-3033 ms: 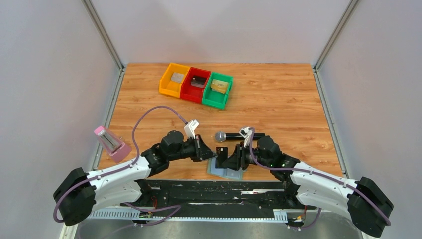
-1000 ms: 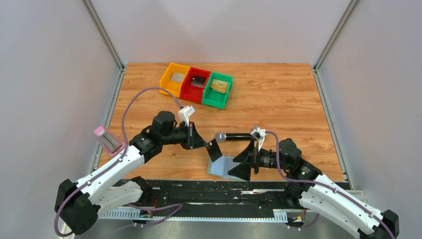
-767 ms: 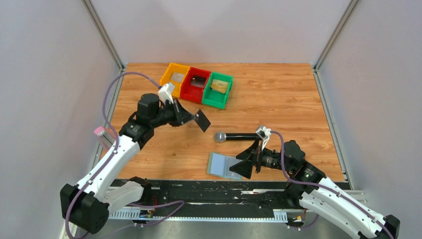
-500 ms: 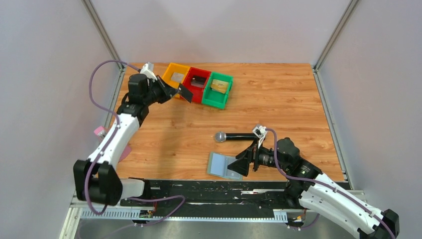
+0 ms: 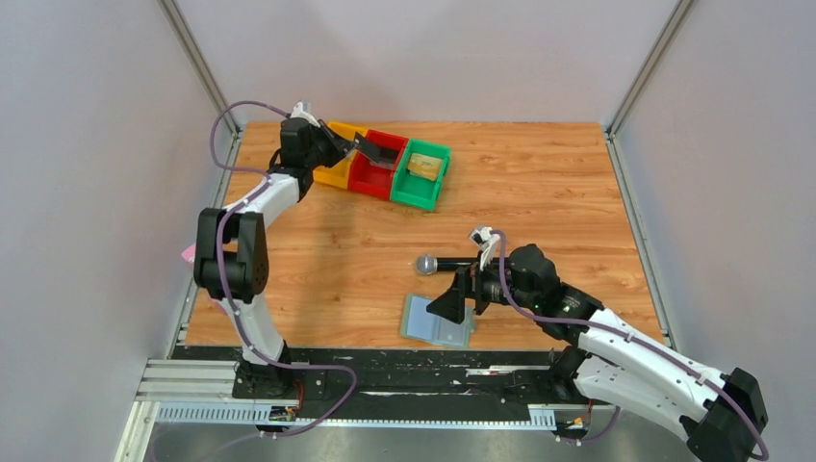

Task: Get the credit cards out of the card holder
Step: Place the credit card in the storage box.

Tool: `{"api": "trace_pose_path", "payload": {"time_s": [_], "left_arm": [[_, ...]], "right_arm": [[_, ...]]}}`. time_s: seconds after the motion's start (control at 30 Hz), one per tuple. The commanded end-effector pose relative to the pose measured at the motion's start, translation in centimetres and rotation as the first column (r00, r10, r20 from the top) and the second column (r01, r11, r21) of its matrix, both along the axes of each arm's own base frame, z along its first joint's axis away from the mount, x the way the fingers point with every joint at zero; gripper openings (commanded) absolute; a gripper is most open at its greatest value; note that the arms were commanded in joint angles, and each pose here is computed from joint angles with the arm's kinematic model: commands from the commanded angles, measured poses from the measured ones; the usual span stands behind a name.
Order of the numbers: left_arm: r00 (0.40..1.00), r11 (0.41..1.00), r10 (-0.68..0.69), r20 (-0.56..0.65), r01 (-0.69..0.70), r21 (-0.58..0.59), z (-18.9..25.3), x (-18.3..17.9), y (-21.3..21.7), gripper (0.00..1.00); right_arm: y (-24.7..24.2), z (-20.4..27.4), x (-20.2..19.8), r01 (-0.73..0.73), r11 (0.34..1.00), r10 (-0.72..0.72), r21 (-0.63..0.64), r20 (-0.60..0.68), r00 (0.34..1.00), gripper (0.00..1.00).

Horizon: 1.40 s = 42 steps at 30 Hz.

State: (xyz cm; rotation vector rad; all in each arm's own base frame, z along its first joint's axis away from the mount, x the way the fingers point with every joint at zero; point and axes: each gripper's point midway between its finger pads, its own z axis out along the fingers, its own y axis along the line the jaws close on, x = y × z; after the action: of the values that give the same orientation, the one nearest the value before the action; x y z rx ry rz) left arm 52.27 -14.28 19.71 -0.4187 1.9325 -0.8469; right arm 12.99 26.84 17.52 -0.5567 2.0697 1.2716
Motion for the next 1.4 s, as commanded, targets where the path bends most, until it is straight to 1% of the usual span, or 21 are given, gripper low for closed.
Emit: {"api": "trace_pose_path", "payload": {"time_s": [0.0, 0.03, 0.07, 0.1, 0.13, 0.17, 0.27, 0.43, 0.63, 0.93, 0.97, 1.03, 1.27, 1.37], "left_arm": [[0.992, 0.998, 0.013, 0.123, -0.005, -0.061, 1.3, 4.0, -0.3, 0.00], [0.994, 0.997, -0.002, 0.110, 0.011, -0.076, 0.3, 4.6, -0.8, 0.00], [0.992, 0.996, -0.008, 0.129, 0.020, -0.085, 0.7, 5.2, -1.0, 0.00], [0.994, 0.995, -0.020, 0.103, 0.030, -0.096, -0.8, 5.7, -1.3, 0.00], [0.993, 0.994, -0.023, 0.116, 0.035, -0.101, -0.4, 6.2, -1.5, 0.00], [0.995, 0.994, -0.028, 0.096, 0.038, -0.107, -1.7, 6.6, -1.6, 0.00], [0.995, 0.993, -0.031, 0.099, 0.042, -0.109, -2.3, 7.6, -1.8, 0.00], [0.994, 0.994, -0.042, 0.098, 0.051, -0.093, -3.8, 8.4, -2.0, 0.00], [0.994, 0.990, -0.076, 0.078, 0.085, -0.110, -5.4, 8.8, -2.7, 0.01], [0.994, 0.991, -0.097, 0.058, 0.102, -0.090, -6.6, 8.9, -3.1, 0.10], [0.994, 0.991, -0.098, 0.057, 0.103, -0.089, -6.7, 8.9, -3.2, 0.13], [0.993, 0.990, -0.105, 0.054, 0.109, -0.089, -6.9, 9.0, -3.4, 0.16], [0.991, 0.991, -0.123, 0.047, 0.126, -0.054, -6.8, 9.2, -4.0, 0.21], [0.991, 0.990, -0.131, 0.033, 0.133, -0.050, -7.5, 9.3, -4.3, 0.22]], "right_arm": [[0.6, 2.6, 1.7, 0.016, 1.000, -0.017, 0.009, 0.092, 0.996, 1.00], [0.7, 2.5, 1.9, 0.019, 1.000, -0.019, 0.003, 0.091, 0.996, 1.00], [0.8, 2.4, 2.0, 0.023, 1.000, -0.022, -0.002, 0.090, 0.996, 1.00], [0.9, 2.3, 2.2, 0.025, 1.000, -0.024, -0.008, 0.088, 0.996, 1.00], [0.9, 2.2, 2.3, 0.028, 1.000, -0.026, -0.014, 0.086, 0.996, 1.00], [1.0, 2.0, 2.5, 0.031, 0.999, -0.029, -0.020, 0.084, 0.996, 1.00], [1.3, 1.6, 2.8, 0.031, 0.999, -0.028, -0.038, 0.071, 0.997, 1.00], [1.6, 1.1, 3.2, 0.026, 0.998, -0.023, -0.058, 0.061, 0.998, 1.00], [1.8, 1.1, 3.6, 0.029, 0.997, -0.025, -0.065, 0.066, 0.997, 1.00], [1.7, 1.8, 3.7, 0.036, 0.998, -0.032, -0.050, 0.076, 0.997, 1.00], [1.7, 1.9, 3.8, 0.036, 0.998, -0.032, -0.049, 0.077, 0.997, 1.00], [1.7, 2.0, 3.8, 0.036, 0.998, -0.032, -0.048, 0.080, 0.996, 1.00], [1.6, 2.4, 3.9, 0.039, 0.998, -0.036, -0.044, 0.088, 0.995, 1.00], [1.6, 2.7, 3.9, 0.039, 0.998, -0.035, -0.040, 0.096, 0.995, 1.00]]}}
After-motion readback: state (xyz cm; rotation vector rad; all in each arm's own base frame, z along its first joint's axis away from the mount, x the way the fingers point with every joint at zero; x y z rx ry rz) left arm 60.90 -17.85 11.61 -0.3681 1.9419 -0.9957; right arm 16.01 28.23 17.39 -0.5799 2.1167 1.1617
